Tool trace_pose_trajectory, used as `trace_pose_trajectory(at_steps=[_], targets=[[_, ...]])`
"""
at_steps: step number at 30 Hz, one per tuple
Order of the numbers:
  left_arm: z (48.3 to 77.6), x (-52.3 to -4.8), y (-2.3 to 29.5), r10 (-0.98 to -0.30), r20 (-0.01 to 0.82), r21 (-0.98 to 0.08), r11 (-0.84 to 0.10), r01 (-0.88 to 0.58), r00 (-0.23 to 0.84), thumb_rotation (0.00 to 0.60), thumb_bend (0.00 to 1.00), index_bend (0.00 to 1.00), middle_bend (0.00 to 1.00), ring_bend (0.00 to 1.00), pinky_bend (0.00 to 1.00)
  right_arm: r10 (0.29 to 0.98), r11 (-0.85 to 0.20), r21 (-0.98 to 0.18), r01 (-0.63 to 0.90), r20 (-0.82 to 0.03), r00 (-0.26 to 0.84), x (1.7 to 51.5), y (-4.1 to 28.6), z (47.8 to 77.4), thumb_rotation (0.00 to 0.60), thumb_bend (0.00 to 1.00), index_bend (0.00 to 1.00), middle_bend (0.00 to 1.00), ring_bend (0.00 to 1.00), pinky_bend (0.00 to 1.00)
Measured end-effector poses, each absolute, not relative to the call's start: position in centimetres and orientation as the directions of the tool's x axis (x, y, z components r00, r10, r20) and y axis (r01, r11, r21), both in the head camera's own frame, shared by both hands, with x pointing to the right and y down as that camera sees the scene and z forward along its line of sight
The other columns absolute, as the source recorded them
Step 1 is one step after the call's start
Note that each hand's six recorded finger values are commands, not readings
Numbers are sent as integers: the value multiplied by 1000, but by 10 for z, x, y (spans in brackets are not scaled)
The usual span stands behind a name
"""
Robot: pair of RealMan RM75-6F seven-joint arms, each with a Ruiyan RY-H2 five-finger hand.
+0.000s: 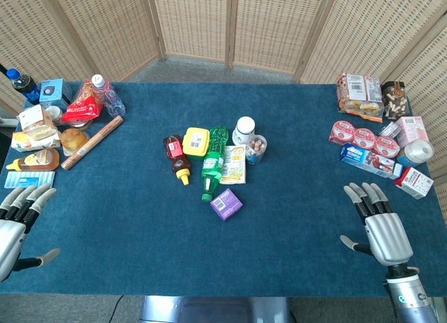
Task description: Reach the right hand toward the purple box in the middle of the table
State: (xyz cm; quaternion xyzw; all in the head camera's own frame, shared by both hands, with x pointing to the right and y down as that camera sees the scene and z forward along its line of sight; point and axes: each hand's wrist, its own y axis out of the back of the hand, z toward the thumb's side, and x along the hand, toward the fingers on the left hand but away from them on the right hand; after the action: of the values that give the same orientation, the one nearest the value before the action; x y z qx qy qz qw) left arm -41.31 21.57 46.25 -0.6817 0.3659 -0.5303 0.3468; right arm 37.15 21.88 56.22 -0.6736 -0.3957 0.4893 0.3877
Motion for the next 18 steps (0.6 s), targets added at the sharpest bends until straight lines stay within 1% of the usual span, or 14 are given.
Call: trace_pose_trajectory(at_steps=[6, 10, 15, 18], targets=[[464, -413, 216, -865, 473, -859, -495, -127, 168, 600, 3, 0, 0, 0, 0, 908, -397, -903, 162, -360, 216, 369, 220, 564, 600, 0, 21, 0, 0, 0], [464, -413, 216, -867, 471, -861, -492, -129, 164, 600, 2, 0, 0, 0, 0, 893, -427, -884, 192, -379, 242, 358, 223, 571, 600, 0, 24, 0, 0, 0], [467, -416, 215, -865, 479, -859, -497, -121, 151, 600, 2, 0, 0, 0, 0, 855, -490, -847, 207, -420, 304, 338, 223, 587, 600, 0, 29, 0, 0, 0], [469, -418, 214, -866, 479, -861, -495, -117, 142, 600, 2, 0, 0, 0, 0, 820, -539, -815, 214, -448, 357, 321, 219, 600, 600, 0, 30, 0, 0, 0]])
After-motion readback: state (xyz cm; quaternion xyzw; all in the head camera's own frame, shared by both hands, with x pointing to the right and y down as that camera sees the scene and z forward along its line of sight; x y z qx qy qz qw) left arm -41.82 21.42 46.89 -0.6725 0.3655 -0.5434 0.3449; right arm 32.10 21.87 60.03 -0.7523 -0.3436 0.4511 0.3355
